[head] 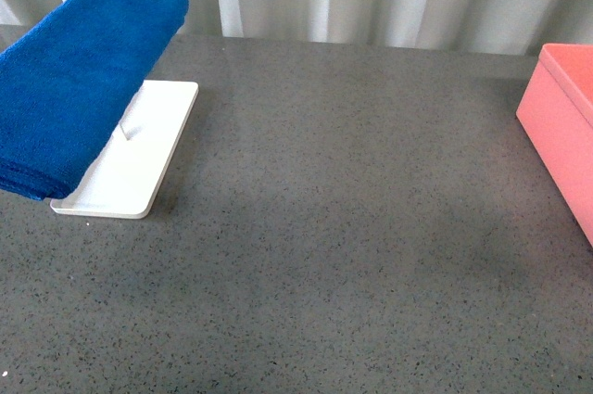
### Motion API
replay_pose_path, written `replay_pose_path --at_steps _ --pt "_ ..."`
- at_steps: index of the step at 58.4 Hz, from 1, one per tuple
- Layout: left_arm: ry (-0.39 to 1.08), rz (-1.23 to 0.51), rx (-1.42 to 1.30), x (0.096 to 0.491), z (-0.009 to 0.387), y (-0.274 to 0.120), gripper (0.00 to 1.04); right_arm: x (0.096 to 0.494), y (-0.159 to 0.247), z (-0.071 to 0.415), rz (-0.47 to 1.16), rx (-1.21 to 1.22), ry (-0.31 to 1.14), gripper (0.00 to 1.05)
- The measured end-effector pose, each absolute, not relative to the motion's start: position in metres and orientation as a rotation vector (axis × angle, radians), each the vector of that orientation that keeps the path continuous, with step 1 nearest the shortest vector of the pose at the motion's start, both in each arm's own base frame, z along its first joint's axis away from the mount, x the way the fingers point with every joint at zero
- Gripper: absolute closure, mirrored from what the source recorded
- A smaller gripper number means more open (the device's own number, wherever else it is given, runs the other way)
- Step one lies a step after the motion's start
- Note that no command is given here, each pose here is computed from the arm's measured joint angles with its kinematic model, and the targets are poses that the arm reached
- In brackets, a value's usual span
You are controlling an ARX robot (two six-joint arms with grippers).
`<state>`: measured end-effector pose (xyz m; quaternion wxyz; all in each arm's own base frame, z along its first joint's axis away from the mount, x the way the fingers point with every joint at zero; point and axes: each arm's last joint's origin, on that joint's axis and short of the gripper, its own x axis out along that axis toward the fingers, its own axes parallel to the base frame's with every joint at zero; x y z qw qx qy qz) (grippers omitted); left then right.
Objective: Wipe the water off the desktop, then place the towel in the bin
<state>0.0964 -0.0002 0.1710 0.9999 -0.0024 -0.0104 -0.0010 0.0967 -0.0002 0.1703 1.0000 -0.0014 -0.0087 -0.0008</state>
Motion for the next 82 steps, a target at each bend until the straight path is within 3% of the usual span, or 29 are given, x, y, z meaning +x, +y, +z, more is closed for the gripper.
replay_pose_path --at_steps 78,82 --pt "-0.02 -0.001 -0.005 0.0964 0.1711 -0.0002 0.07 0.0967 -0.0002 0.1703 -0.002 -0.003 -0.018 0.07" --pt "0.142 0.099 -0.091 0.0988 0.1689 -0.0007 0.07 0.0967 -0.0002 0.1703 -0.002 -0.003 -0.018 0.07"
